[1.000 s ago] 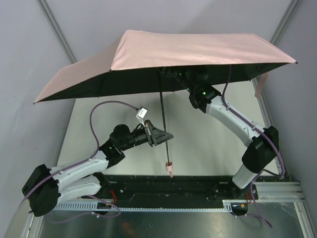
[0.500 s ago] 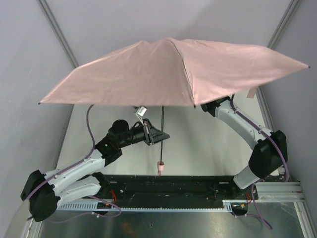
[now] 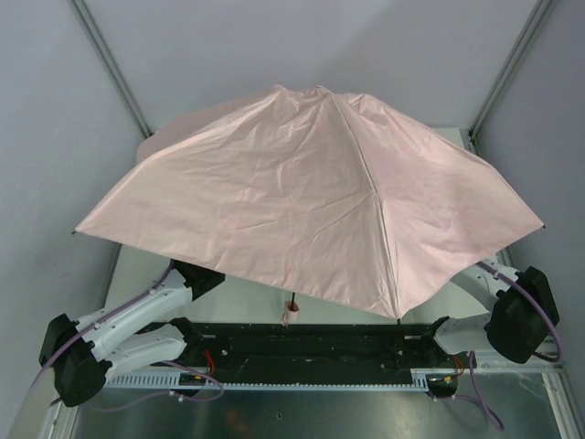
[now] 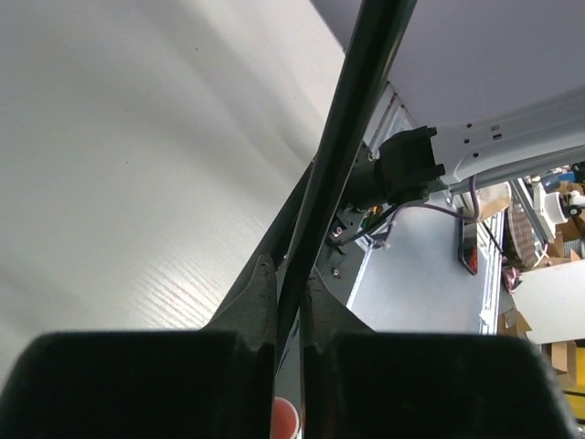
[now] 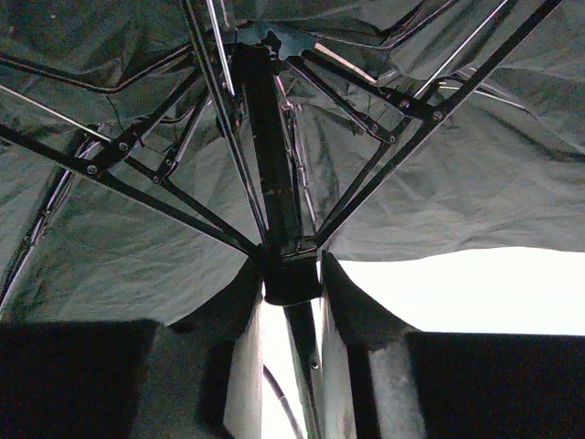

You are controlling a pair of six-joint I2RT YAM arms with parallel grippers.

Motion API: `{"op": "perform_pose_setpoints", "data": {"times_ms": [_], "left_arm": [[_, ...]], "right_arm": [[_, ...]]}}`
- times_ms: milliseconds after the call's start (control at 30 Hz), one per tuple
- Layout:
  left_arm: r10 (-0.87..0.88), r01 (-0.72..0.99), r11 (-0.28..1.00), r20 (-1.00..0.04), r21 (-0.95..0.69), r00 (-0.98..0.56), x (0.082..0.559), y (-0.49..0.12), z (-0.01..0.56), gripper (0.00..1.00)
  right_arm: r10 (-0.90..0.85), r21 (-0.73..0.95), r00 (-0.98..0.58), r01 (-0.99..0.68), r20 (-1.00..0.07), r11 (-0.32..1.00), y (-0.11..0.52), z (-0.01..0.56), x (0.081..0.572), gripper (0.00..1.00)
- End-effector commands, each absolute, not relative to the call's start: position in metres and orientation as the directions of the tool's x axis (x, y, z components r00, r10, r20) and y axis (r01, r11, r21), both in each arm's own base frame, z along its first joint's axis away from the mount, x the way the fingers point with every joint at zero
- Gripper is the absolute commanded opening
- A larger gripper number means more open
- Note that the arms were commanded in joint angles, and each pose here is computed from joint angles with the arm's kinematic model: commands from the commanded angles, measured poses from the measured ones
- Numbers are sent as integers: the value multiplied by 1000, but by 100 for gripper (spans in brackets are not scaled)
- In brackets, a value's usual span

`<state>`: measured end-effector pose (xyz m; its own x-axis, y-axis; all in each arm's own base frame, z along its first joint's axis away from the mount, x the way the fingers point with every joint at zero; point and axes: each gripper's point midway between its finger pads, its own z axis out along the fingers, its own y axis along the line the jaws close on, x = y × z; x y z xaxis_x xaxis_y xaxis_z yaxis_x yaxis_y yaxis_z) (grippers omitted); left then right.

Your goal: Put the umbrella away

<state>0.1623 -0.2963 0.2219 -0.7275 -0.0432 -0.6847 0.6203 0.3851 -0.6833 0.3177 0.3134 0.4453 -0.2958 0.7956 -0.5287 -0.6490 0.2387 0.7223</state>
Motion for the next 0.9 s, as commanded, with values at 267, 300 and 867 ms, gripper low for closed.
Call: {"op": "perform_pose_setpoints", "data": {"times_ms": [267, 300, 867], "left_arm": [[-484, 640, 427, -759, -639, -435, 239, -273, 377, 0], [-482, 652, 412, -760, -636, -436, 236, -275, 383, 0], [-450, 668, 403, -771, -626, -451, 233, -279, 373, 0]], "right_arm": [[528, 794, -644, -599, -554, 104, 367, 340, 244, 0], [525, 794, -638, -595, -563, 129, 364, 335, 247, 0], [541, 776, -643, -630, -541, 28, 361, 357, 268, 0]]}}
